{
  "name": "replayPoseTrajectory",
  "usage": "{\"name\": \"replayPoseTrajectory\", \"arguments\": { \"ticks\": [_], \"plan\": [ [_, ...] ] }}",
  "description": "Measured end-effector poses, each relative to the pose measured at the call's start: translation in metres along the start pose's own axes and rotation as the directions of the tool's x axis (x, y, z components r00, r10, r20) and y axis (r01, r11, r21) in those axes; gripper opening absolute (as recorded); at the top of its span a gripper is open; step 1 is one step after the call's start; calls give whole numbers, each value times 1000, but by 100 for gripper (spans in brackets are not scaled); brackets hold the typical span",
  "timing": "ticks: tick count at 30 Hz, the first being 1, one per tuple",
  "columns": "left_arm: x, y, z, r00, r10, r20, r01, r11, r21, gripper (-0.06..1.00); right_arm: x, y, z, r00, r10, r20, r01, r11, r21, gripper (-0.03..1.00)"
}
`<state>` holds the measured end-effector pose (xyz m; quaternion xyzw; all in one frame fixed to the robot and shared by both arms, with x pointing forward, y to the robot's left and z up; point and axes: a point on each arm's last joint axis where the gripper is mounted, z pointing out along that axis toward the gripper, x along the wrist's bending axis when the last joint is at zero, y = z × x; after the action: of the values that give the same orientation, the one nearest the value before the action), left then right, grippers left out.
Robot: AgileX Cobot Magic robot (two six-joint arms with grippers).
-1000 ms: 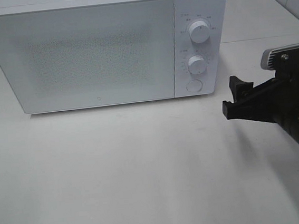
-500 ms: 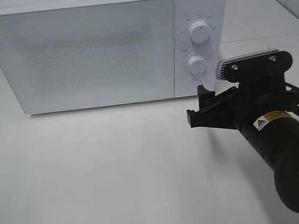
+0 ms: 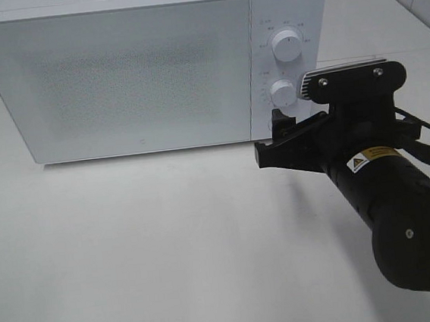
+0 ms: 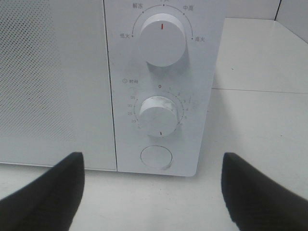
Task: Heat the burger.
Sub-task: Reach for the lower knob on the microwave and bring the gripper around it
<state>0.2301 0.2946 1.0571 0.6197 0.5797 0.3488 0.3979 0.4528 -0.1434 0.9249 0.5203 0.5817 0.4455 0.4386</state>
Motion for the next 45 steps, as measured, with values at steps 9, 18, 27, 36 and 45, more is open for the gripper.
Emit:
{"name": "replayPoseTrajectory", "arguments": {
  "ticks": [9,18,27,36,45],
  "plan": [
    [0,0,0,1000,0,0,0,1000,0,99,-10,2,20,999,-16,29,16,1000,-15,77],
    [0,0,0,1000,0,0,0,1000,0,99,-5,-3,46,999,9,47,-8,1000,-17,77],
    [0,0,0,1000,0,0,0,1000,0,99,4,-2,78,999,19,36,-17,998,-54,77],
    [0,0,0,1000,0,0,0,1000,0,99,8,-14,99,999,23,37,-22,999,-40,77],
    [0,0,0,1000,0,0,0,1000,0,99,2,-17,112,998,36,59,-34,999,-40,77]
  ]
}}
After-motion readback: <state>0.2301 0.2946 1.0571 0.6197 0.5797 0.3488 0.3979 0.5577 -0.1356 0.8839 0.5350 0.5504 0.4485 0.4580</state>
